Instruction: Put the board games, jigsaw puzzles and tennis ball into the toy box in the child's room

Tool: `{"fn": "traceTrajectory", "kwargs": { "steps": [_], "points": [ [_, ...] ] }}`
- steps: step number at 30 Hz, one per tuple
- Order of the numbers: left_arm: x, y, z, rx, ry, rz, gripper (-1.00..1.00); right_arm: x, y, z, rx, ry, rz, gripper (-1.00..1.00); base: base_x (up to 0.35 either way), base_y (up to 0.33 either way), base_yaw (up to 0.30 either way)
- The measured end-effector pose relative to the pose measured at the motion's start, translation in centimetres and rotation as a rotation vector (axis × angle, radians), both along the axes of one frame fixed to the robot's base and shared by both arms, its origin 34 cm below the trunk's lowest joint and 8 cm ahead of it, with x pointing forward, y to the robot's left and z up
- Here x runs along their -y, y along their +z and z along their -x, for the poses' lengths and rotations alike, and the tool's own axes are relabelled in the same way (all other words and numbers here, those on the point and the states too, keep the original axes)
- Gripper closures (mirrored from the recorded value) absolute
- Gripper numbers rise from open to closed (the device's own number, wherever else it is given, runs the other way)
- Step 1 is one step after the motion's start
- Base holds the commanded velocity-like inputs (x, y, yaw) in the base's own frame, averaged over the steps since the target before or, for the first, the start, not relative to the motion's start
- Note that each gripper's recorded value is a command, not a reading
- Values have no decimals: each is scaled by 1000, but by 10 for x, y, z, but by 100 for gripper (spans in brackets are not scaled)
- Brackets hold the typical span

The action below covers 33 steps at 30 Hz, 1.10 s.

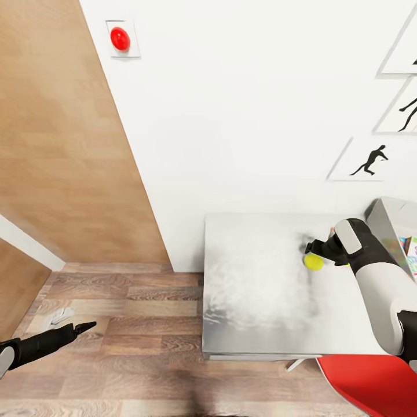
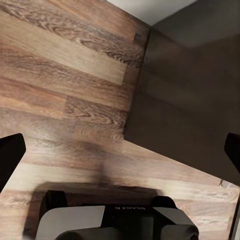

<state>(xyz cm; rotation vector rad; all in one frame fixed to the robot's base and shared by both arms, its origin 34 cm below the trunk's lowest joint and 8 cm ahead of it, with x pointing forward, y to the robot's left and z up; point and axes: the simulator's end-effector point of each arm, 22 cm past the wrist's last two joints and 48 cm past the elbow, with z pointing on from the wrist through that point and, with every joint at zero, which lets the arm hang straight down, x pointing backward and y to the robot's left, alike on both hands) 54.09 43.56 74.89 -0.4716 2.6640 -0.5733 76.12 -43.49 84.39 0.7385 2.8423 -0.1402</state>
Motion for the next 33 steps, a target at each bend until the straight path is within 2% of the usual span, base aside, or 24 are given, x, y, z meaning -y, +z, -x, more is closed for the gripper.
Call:
{"fn": "traceTrajectory", "kwargs": {
  "steps": [33],
  "points": [
    [0, -23, 14, -54, 1, 0, -100, 0, -34, 8, -50, -1, 0, -100, 0, 11, 0]
  ]
}}
